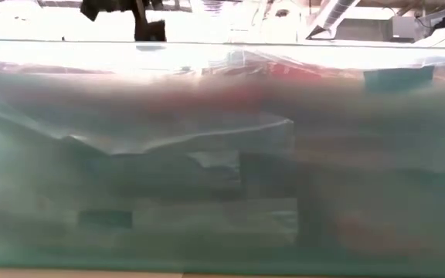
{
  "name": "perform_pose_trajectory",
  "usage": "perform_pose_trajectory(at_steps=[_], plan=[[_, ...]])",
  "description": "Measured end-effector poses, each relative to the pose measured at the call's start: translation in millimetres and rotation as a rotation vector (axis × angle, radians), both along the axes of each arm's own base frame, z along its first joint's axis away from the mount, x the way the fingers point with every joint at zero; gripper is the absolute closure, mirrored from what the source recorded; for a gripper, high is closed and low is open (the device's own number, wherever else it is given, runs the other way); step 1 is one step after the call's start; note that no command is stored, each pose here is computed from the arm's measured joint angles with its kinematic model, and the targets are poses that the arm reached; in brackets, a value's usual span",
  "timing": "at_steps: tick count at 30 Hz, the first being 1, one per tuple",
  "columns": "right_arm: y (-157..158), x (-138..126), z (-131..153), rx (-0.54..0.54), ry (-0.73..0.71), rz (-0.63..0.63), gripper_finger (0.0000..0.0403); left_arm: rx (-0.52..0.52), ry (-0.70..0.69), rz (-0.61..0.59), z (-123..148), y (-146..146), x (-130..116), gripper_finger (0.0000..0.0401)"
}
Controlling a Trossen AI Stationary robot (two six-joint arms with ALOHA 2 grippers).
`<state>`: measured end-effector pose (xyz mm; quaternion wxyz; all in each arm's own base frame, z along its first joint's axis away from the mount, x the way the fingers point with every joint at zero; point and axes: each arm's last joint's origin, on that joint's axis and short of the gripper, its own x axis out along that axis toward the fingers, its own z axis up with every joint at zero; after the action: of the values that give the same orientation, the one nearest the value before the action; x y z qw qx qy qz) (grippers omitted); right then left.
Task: Sort popcorn bags into baskets
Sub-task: Return to Home Position
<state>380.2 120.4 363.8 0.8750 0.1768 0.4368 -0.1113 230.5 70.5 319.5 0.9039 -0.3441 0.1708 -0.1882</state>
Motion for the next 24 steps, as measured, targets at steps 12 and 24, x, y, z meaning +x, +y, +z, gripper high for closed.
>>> perform_pose_trajectory(at_steps=[12,24], plan=[[-68.5,-61.9,109.0,-0.225,-0.233,0.441,0.0294,0.432,-0.456,0.354,108.6,-11.3,-94.3,0.0097],[-116.3,-177.3,40.4,-0.177,-0.604,0.288,0.0294,0.376,-0.528,0.447,2.6,-10.9,-115.5,0.0097]])
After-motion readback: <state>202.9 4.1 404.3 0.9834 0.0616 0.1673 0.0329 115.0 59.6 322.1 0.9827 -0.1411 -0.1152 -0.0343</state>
